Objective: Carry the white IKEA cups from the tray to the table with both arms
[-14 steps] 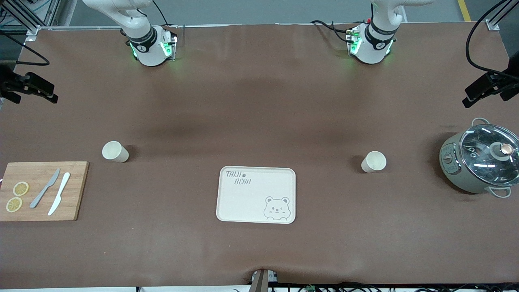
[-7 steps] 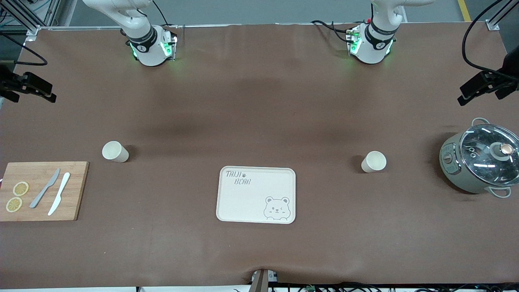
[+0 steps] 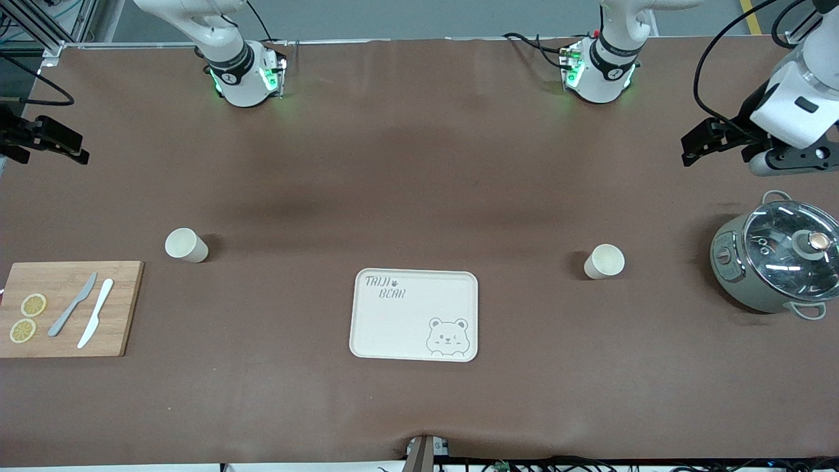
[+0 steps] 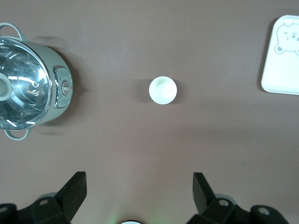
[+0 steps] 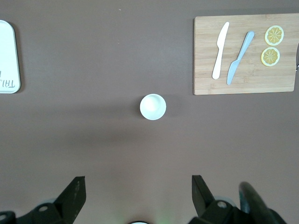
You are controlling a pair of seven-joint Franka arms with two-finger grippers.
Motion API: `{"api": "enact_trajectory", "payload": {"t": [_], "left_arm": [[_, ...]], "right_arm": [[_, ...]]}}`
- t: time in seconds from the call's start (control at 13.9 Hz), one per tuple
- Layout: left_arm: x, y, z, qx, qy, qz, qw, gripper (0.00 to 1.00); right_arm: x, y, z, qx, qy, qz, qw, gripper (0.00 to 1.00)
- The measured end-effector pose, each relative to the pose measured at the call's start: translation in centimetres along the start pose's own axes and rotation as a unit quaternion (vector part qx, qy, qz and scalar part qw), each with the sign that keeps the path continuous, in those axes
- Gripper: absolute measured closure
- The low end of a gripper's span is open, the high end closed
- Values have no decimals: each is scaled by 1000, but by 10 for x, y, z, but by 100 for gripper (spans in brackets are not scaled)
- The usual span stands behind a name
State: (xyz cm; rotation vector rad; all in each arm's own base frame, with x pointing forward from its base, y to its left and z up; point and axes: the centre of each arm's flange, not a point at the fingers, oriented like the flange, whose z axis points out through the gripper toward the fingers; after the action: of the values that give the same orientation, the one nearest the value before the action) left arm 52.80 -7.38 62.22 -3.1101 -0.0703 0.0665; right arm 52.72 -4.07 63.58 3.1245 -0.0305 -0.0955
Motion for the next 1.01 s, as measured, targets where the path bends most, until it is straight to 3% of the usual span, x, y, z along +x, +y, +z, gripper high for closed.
{"api": "enact_trajectory", "payload": {"t": [0.65,1.01], "left_arm": [[-15,-3,-6,-2,25,0,1000,0],[-13,-17,-16,-2,37,40,999,0]], "right_arm": [[0,0,0,0,-1,0,1000,0],[0,0,0,0,-1,0,1000,0]]}}
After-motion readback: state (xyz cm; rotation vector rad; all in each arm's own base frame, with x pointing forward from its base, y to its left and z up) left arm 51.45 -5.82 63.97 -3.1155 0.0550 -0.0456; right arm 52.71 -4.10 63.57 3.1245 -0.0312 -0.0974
